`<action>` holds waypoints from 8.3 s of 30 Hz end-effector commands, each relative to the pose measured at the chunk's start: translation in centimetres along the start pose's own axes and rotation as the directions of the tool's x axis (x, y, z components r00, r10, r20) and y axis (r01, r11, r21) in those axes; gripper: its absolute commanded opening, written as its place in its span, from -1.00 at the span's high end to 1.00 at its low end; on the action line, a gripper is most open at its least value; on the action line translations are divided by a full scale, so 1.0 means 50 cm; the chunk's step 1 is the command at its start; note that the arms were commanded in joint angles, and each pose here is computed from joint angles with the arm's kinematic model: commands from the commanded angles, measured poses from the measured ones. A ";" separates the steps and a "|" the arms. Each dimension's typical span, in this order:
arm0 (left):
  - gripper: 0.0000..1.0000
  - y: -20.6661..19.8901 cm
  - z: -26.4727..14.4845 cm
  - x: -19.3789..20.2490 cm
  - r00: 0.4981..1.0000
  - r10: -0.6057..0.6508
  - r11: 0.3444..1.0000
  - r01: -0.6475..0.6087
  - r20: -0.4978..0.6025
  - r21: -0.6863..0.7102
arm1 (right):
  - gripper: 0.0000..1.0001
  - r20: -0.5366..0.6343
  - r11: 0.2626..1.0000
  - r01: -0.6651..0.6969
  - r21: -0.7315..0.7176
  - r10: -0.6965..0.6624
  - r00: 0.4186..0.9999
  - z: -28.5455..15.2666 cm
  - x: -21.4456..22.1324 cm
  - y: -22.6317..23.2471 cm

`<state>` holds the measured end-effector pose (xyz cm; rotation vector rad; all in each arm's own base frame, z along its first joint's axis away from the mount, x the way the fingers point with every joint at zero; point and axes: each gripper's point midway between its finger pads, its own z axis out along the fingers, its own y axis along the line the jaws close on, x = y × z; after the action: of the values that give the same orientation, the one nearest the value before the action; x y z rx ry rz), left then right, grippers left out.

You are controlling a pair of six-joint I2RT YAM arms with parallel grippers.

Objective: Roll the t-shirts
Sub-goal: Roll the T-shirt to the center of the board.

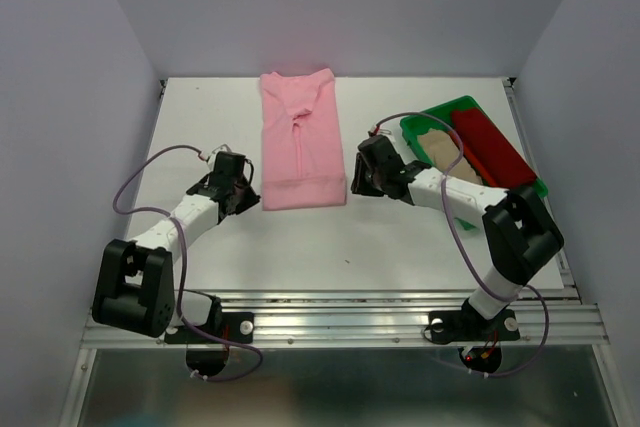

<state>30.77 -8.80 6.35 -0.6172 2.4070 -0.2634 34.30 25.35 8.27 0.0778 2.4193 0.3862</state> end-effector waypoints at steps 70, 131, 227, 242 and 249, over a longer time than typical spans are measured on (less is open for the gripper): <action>1.00 -0.023 0.028 0.055 0.993 -0.062 0.990 0.074 -0.104 0.118 | 0.99 -0.142 0.986 -0.136 -0.094 0.122 0.982 0.057 0.097 0.014; 1.00 -0.036 -0.014 0.078 0.978 -0.095 0.989 0.114 -0.187 0.091 | 0.06 -0.256 0.969 -0.176 -0.176 0.127 0.958 -0.006 0.155 0.045; 1.00 -0.078 -0.017 0.057 0.943 -0.148 0.975 0.189 -0.299 0.115 | 0.93 -0.177 0.948 -0.217 -0.231 0.178 0.968 -0.011 0.032 0.060; 0.32 -0.076 -0.055 -0.013 0.995 -0.048 0.991 0.059 -0.090 0.121 | 0.05 -0.116 0.960 -0.167 -0.223 0.144 0.983 -0.020 0.007 0.067; 1.00 -0.142 -0.046 0.012 0.992 0.026 0.979 0.000 -0.125 0.205 | 0.75 -0.088 0.959 -0.135 -0.248 0.117 0.989 0.000 -0.028 0.102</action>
<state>30.45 -13.81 9.28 -0.5782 2.4876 -0.5188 33.54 28.76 9.17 0.1461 2.4830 0.7609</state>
